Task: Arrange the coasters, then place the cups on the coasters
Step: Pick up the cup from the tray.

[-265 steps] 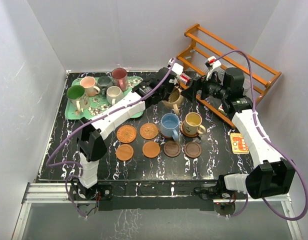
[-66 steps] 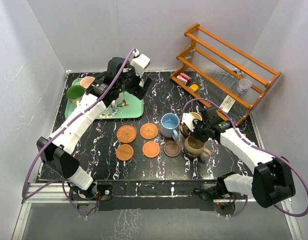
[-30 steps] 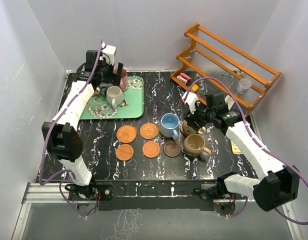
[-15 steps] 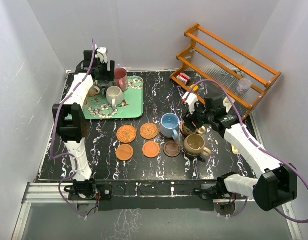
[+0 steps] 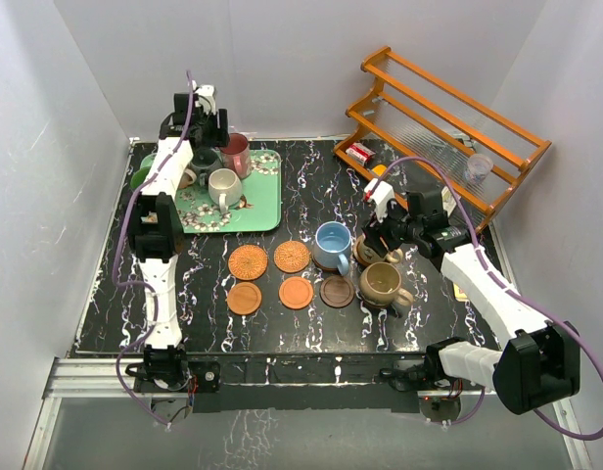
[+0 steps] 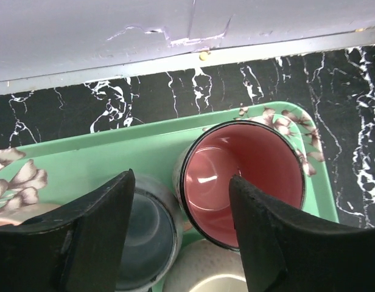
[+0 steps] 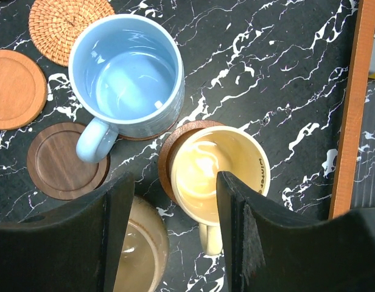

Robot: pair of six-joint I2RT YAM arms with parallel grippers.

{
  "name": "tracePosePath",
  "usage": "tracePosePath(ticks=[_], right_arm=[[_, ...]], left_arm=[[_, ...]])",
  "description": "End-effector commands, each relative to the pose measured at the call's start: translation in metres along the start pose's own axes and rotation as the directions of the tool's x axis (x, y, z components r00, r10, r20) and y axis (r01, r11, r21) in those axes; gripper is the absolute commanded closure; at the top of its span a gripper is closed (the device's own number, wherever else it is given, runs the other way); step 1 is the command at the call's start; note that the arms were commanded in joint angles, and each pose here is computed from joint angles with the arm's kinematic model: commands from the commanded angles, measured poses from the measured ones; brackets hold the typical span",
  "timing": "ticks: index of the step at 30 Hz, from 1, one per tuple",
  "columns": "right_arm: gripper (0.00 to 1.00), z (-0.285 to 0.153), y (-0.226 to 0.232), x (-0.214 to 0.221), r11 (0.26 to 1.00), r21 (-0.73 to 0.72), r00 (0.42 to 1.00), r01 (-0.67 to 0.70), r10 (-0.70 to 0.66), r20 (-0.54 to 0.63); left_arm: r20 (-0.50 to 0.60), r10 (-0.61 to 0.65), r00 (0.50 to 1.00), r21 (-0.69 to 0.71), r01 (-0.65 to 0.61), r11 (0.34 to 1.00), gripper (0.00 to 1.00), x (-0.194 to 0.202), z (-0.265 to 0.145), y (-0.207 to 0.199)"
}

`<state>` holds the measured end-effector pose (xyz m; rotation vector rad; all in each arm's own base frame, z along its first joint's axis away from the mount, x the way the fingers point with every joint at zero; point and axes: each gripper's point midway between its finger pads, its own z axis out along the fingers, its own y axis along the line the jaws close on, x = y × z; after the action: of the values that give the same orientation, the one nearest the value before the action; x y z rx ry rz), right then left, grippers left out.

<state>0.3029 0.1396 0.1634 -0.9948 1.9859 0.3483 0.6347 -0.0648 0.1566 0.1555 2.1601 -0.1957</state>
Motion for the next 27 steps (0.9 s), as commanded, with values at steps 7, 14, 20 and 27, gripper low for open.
tracePosePath(ticks=[7,14,20,27], right_arm=[[0.45,-0.002,-0.004,-0.014,1.000,0.014,0.997,0.016,-0.017,0.070],[0.45,0.001,-0.007,-0.008,1.000,0.023,0.999,0.010,-0.012,0.052],[0.44,0.001,-0.006,-0.006,1.000,0.023,0.999,0.012,-0.013,0.048],[0.44,0.003,-0.005,-0.004,1.000,0.018,0.999,0.013,-0.014,0.040]], left_arm=[[-0.004,0.074,0.997,0.062,-0.074,0.995,0.53,-0.002,0.009,-0.015],[-0.038,0.145,0.989,0.107,-0.140,0.984,0.61,0.010,0.013,-0.038],[-0.060,0.170,0.984,0.103,-0.163,0.981,0.66,0.018,0.016,-0.055],[-0.102,0.243,0.965,0.084,-0.235,0.968,0.73,0.029,0.014,-0.079]])
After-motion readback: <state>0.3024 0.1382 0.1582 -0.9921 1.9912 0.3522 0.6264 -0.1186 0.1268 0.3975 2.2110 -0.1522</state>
